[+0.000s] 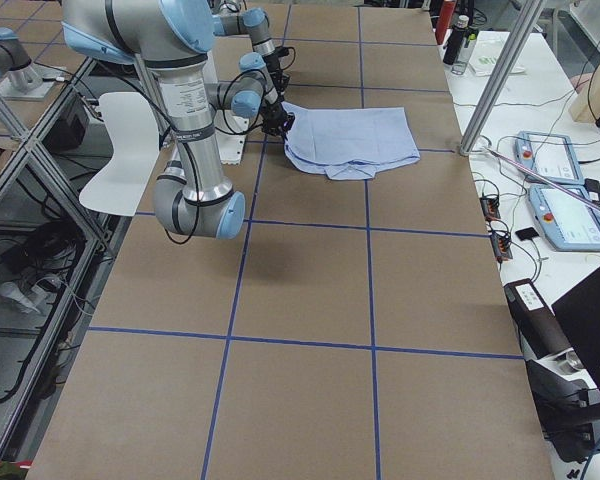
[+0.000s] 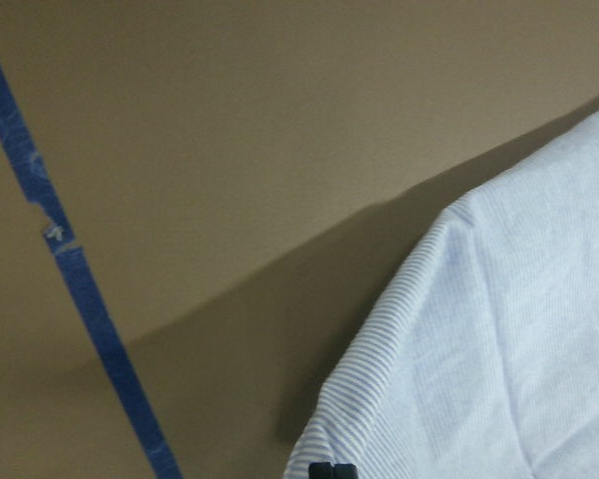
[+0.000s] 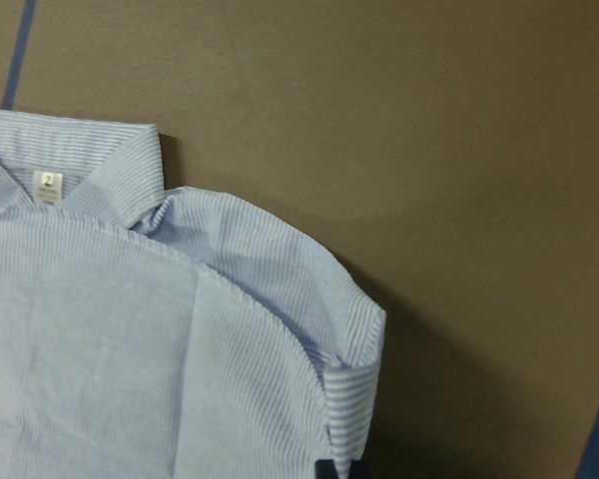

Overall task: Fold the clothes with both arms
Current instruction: 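Lift the near edge with both grippers and fold it over toward the far edge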

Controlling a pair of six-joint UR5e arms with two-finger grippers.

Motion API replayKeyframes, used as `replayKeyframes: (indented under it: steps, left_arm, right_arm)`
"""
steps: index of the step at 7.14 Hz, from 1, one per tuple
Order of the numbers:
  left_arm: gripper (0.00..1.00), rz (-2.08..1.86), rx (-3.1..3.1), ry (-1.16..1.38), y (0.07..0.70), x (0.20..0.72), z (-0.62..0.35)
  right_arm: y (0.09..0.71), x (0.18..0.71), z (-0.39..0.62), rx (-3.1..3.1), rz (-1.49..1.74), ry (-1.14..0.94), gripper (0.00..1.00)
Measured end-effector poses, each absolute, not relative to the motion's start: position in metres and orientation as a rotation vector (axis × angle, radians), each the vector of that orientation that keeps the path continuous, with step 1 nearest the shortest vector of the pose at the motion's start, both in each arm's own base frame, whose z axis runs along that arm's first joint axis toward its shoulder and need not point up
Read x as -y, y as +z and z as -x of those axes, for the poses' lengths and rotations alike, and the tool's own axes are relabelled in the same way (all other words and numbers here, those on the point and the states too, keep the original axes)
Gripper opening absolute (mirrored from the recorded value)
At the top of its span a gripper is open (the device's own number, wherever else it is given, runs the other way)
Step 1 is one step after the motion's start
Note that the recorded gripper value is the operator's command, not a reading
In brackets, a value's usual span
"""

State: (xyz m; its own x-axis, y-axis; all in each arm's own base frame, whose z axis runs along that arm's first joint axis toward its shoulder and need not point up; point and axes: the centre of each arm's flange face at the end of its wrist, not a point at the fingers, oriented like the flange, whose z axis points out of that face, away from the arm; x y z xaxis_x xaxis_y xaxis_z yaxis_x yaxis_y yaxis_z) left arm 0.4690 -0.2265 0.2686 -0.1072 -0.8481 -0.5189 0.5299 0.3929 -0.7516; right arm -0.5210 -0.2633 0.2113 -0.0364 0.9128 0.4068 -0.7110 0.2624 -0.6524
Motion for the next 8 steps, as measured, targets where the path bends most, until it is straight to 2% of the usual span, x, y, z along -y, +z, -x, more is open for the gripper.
replayKeyframes:
  steps: [5, 8]
  left_arm:
    - [0.00, 0.141, -1.240, -1.025, 0.226, 0.300, -0.435]
    - [0.00, 0.029, -1.205, -0.964, 0.209, 0.375, -0.426]
  right_arm:
    - [0.187, 0.356, 0.481, 0.953, 0.192, 1.396, 0.00]
    - [0.153, 0.476, 0.486, 0.900, 0.174, 1.402, 0.00]
